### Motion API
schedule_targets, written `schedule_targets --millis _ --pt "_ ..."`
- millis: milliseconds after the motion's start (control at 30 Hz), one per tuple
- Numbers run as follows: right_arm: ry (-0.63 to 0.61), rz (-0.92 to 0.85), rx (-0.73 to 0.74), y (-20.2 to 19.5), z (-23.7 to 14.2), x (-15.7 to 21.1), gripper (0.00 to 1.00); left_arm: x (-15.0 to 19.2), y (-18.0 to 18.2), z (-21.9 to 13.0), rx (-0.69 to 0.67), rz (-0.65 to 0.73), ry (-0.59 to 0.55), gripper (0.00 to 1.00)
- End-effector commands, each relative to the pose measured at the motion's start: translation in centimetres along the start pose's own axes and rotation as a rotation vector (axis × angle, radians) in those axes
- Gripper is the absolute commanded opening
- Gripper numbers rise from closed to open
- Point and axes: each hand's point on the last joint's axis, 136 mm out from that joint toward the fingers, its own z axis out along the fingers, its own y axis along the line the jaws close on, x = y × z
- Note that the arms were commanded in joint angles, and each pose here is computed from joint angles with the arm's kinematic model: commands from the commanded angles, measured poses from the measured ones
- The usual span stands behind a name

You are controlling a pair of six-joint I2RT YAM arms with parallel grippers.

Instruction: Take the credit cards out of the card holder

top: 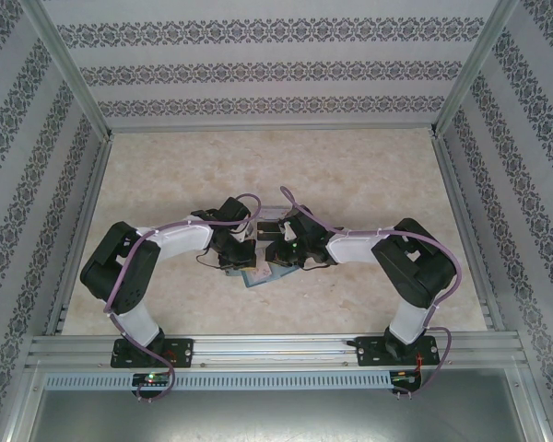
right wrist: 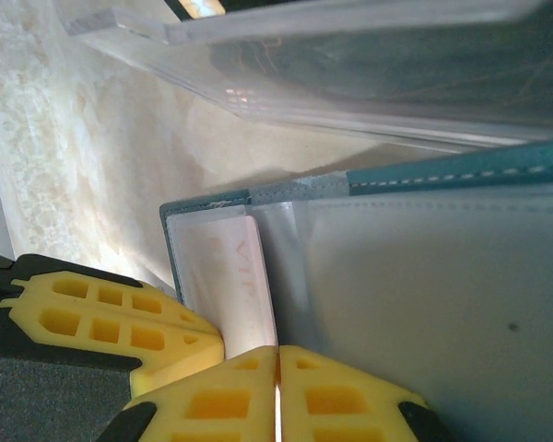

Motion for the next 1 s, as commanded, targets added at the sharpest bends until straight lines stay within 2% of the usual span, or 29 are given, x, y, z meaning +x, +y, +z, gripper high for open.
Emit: schedule_targets --millis 0,200,467,800,967 --pt "0.037 -0.002 -0.084 2.1 -0.4 0.8 0.09 1.4 1.9 1.0 -0.077 -0.009 0.043 0.01" --pt "0.018 -0.014 -0.028 1.4 -1.2 0.9 0.07 1.7 2.1 0.6 -0.089 -0.004 0.039 0.01" --pt "0.056 -0.044 -0.012 2.2 -0.8 2.7 0.05 2.2 2.7 0.1 -0.113 0.005 0.034 0.01" --pt "-0.016 -0.043 0.107 0.7 -2.2 2.5 0.01 2.9 3.4 -0.1 -0.12 0.01 0.03 0.01" --pt "-0.037 -0.06 0.127 1.1 -2.7 2.1 0.04 2.9 3.3 -0.1 -0.112 0.012 0.027 0.01"
